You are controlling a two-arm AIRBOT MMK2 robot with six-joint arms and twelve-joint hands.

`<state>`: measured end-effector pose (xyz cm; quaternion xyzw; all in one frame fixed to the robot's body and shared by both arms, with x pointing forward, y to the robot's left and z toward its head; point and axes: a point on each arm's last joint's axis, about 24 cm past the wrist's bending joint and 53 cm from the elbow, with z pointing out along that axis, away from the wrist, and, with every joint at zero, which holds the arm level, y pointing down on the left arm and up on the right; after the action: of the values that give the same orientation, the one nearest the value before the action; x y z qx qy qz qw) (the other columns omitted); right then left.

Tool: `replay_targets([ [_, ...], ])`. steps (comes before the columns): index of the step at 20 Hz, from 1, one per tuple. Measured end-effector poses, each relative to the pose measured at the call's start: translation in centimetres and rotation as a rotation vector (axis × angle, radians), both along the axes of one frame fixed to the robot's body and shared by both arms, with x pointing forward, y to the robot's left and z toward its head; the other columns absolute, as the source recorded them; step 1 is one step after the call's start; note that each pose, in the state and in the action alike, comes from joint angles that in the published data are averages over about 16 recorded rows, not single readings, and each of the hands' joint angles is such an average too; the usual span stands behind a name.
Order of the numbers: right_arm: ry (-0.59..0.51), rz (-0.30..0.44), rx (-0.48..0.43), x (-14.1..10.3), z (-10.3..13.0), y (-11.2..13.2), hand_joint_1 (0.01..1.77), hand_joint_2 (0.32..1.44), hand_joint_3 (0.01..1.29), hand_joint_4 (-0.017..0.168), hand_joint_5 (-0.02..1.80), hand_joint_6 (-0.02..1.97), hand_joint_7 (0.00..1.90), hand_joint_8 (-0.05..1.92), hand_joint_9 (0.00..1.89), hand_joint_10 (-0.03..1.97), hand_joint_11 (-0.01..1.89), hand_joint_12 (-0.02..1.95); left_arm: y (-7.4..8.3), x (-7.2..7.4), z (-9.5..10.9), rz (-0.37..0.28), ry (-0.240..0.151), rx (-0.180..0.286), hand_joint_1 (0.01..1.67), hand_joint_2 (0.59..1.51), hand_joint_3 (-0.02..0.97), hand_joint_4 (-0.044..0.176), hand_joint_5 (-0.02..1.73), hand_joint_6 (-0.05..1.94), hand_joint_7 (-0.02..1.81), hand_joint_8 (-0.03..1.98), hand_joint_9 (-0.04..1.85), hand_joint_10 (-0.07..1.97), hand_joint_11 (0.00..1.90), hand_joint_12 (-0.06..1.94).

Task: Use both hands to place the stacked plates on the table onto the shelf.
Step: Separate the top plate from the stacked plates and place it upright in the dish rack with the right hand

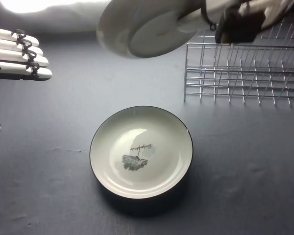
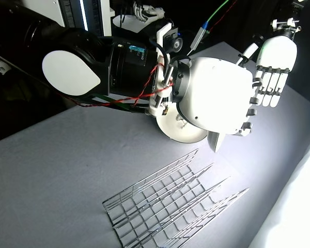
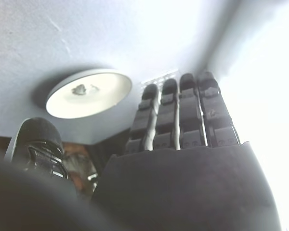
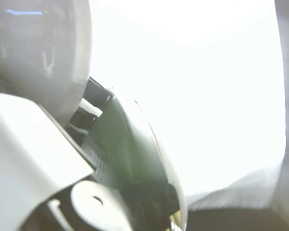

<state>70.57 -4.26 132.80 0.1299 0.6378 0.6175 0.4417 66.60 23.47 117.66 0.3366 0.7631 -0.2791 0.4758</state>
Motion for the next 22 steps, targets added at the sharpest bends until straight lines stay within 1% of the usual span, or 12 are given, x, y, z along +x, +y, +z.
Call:
replay_targets([
  [6,0.059,-0.052,0.03,1.5,0.1,-2.2,1.35,1.01,0.01,-0.006,0.93,0.99,1.09,0.66,0.99,1.07,0.77,1.18,0.1,0.0,-0.1,0.0,0.001,0.004,0.02,1.12,0.016,0.0,0.02,0.01,0.02,0.02,0.02,0.01,0.01,0.01],
  [14,0.092,-0.129,0.032,2.9,-0.2,-6.1,1.35,1.01,0.01,-0.006,0.93,0.98,1.09,0.66,0.98,1.07,0.76,1.2,-0.1,0.0,-0.4,-0.007,-0.004,0.013,0.02,1.12,0.016,0.0,0.02,0.01,0.02,0.02,0.02,0.01,0.01,0.01],
  [18,0.099,-0.168,0.019,3.3,-0.6,-8.2,1.35,1.01,0.01,-0.006,0.94,0.97,1.09,0.66,0.97,1.08,0.76,1.2,-0.7,-0.3,-0.4,-0.027,-0.004,0.012,0.02,1.121,0.016,0.0,0.02,0.01,0.02,0.02,0.02,0.01,0.01,0.01],
  [22,0.101,-0.202,-0.002,3.6,-1.3,-10.1,1.35,1.01,0.01,-0.007,0.94,0.96,1.09,0.66,0.97,1.08,0.76,1.2,-1.7,-1.0,-0.5,-0.065,0.001,0.007,0.02,1.121,0.016,0.001,0.02,0.01,0.02,0.02,0.02,0.01,0.01,0.01],
])
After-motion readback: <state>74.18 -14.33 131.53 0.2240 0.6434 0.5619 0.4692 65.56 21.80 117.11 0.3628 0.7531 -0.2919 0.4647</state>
